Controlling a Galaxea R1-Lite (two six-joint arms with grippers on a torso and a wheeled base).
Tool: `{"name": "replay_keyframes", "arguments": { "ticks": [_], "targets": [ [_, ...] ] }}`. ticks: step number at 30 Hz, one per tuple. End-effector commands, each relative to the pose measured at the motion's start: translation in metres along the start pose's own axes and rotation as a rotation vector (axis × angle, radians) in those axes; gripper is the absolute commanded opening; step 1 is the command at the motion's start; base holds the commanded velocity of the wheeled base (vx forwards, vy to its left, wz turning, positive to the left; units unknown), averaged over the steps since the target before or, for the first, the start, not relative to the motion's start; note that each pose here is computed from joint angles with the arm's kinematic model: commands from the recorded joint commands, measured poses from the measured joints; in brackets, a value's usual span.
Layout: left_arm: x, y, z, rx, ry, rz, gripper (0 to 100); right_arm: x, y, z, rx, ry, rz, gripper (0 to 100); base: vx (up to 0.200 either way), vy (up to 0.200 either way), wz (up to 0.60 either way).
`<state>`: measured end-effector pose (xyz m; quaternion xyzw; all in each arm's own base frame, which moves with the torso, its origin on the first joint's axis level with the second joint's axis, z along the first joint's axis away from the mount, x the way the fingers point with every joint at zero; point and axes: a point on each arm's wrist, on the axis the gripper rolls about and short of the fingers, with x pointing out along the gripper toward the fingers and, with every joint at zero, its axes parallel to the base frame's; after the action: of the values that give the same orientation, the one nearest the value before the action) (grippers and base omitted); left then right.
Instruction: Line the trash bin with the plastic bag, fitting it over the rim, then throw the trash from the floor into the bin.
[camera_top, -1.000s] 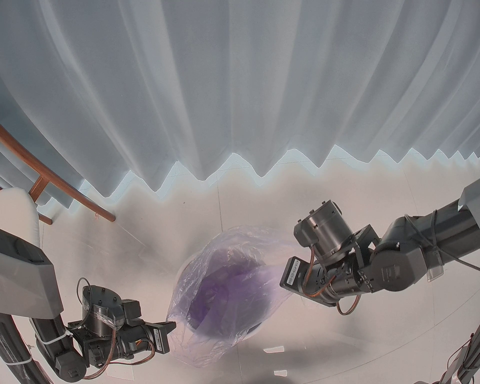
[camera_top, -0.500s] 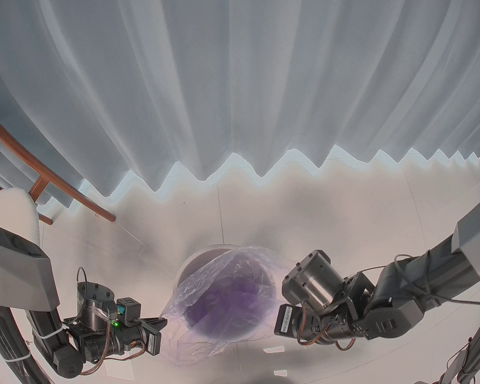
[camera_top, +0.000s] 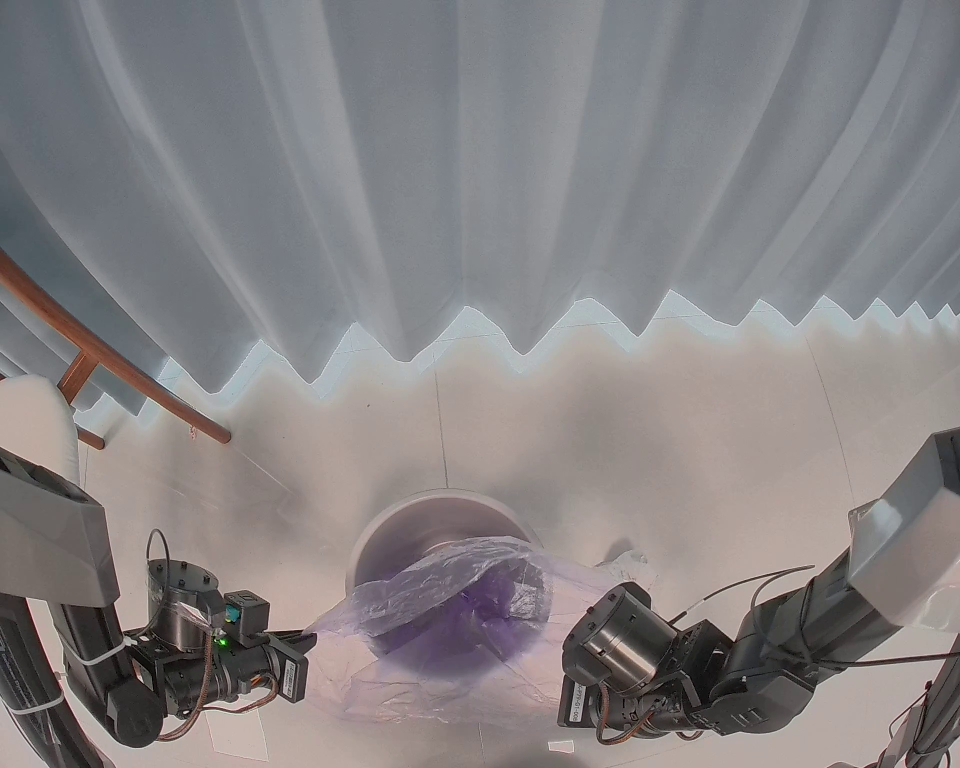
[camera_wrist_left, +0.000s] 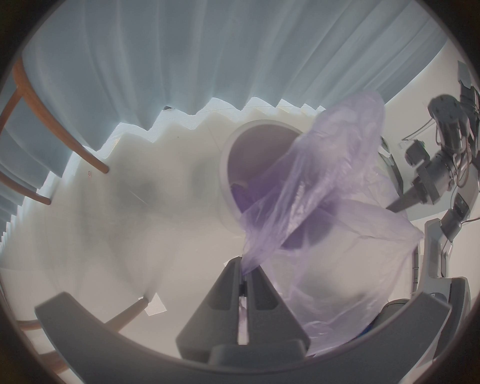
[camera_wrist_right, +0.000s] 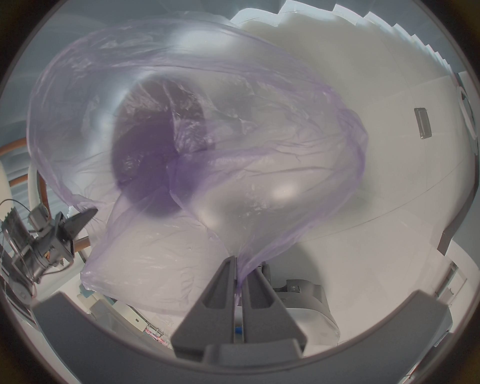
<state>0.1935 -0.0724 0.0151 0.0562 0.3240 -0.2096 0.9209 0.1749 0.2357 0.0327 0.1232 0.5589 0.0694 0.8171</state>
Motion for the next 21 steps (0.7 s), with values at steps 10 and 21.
{"name": "replay_keyframes", "arguments": {
  "ticks": [10,21],
  "targets": [
    [0.005,0.023,0.008,0.014,-0.048,0.032,0,0.021,-0.009,-0.004,-0.007,0.025,-0.081,0,0.0,0.0,0.0],
    [0.001,0.021,-0.006,0.024,0.026,0.026,0,0.038,-0.013,-0.008,-0.02,-0.014,-0.145,0,0.0,0.0,0.0]
  ]
}}
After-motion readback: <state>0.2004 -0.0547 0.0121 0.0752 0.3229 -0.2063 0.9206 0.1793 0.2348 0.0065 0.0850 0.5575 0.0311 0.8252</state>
